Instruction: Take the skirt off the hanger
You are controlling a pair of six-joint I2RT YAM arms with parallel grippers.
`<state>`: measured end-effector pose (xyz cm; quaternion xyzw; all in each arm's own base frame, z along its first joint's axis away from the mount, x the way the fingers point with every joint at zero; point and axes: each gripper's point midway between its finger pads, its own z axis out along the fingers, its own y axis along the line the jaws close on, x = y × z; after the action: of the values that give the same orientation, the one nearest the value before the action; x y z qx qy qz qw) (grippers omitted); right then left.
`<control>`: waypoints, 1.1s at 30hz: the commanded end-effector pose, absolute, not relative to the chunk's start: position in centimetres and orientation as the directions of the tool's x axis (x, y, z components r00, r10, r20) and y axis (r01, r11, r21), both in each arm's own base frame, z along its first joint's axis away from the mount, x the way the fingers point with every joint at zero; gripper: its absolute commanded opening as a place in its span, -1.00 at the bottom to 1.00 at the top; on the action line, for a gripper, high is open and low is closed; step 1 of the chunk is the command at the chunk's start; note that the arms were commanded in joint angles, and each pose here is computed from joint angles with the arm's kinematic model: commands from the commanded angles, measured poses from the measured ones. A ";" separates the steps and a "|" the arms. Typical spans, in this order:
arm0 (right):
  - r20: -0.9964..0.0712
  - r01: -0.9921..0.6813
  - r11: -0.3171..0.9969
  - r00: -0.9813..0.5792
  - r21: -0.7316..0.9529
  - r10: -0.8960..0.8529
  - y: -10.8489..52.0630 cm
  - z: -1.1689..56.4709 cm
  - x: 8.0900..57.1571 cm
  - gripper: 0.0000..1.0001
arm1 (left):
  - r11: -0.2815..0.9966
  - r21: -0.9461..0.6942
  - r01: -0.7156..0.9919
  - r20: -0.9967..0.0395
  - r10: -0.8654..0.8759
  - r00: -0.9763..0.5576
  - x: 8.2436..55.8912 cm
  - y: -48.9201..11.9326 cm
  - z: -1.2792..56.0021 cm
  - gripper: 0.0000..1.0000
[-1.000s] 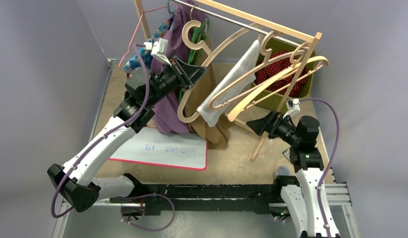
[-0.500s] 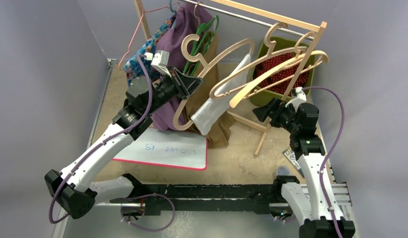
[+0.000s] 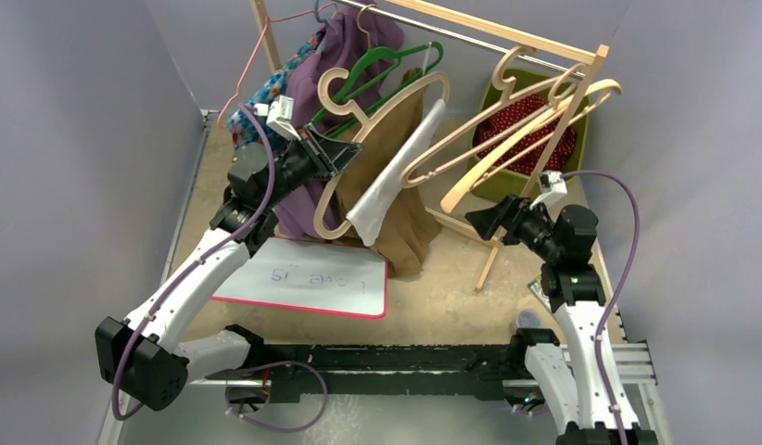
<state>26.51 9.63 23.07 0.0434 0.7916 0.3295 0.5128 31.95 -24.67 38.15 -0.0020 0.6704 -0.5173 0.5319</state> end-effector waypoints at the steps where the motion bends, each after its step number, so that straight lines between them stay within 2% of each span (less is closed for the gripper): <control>1: -0.807 -0.483 0.658 -0.457 0.578 0.373 13.3 25.9 23.9 0.88 | 0.367 -0.672 0.643 -0.701 -0.597 -0.391 30.8 -25.0 41.8 -1.00; 8: -0.832 -0.518 0.673 -0.477 0.527 0.285 16.5 24.9 24.0 0.79 | 0.412 -0.667 0.620 -0.710 -0.604 -0.362 31.4 -24.3 41.4 -1.00; 11: -0.841 -0.572 0.636 -0.475 0.518 0.258 18.7 24.9 23.9 0.79 | 0.440 -0.664 0.605 -0.720 -0.597 -0.355 31.8 -24.2 40.9 -1.00; 15: -0.823 -0.583 0.589 -0.475 0.560 0.312 20.8 24.8 24.1 0.80 | 0.431 -0.668 0.607 -0.716 -0.595 -0.366 31.9 -24.4 40.7 -1.00; 19: -0.811 -0.674 0.458 -0.419 0.580 0.409 22.9 25.8 22.8 0.82 | 0.443 -0.659 0.607 -0.724 -0.593 -0.352 31.8 -24.1 40.8 -1.00; 25: -0.804 -0.694 0.426 -0.407 0.580 0.433 26.0 25.4 23.0 0.82 | 0.433 -0.665 0.608 -0.722 -0.581 -0.376 31.9 -24.5 40.4 -1.00; 33: -0.827 -0.702 0.449 -0.400 0.554 0.395 31.0 24.0 22.6 0.82 | 0.425 -0.671 0.607 -0.717 -0.581 -0.385 31.9 -24.6 40.3 -1.00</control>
<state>20.91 29.79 19.47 -0.1340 0.7148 0.5085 0.4610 31.99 -24.80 37.82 0.0028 0.6686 -0.5209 0.5308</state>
